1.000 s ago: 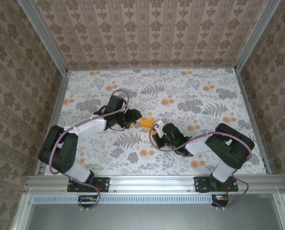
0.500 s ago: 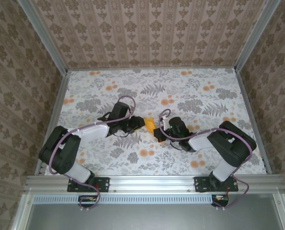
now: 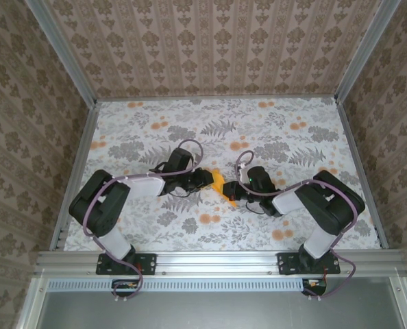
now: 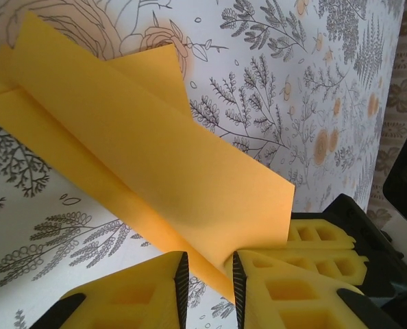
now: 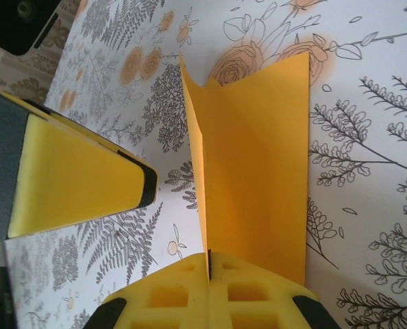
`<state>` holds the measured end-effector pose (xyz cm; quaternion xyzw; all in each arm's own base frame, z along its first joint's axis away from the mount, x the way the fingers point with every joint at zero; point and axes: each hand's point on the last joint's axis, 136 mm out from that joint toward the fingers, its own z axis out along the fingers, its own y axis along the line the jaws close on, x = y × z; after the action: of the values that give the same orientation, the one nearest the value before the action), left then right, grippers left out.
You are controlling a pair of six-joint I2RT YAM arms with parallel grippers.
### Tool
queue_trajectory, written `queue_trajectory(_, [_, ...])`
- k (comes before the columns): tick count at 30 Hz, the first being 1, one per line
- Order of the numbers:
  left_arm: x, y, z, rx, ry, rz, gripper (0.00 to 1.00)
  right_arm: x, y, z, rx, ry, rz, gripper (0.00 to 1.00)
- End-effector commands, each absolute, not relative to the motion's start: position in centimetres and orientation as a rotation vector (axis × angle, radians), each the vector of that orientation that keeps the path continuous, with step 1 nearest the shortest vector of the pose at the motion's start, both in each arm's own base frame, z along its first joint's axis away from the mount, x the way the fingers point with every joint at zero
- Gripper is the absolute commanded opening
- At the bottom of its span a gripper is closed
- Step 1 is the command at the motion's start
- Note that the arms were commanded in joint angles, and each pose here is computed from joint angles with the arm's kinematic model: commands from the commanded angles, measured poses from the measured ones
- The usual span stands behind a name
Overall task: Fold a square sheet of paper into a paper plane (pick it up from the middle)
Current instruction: Fold the wing for the fifth time at the center of the table.
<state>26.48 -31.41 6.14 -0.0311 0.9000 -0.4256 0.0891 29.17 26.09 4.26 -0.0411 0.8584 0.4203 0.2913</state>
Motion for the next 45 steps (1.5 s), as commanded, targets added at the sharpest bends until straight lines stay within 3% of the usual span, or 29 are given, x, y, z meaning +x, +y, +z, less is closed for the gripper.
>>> queue_trajectory(1, [27.2, -33.0, 7.6, -0.011, 2.614, -1.334, 0.26, 28.6, 26.5, 4.3, -0.049, 2.305, 1.246, 0.00])
queue_trajectory(29, [27.1, -34.1, 5.1, 0.019, 2.651, -1.370, 0.21, 28.2, 25.5, 1.5, 0.162, 2.430, 1.328, 0.00])
queue_trajectory(39, [26.9, -33.8, 3.1, -0.024, 2.734, -1.292, 0.14, 27.8, 25.3, 0.8, 0.162, 2.481, 1.304, 0.00])
queue_trajectory(45, [26.9, -33.6, 2.6, -0.032, 2.754, -1.262, 0.14, 27.9, 25.2, 1.3, 0.118, 2.505, 1.259, 0.07])
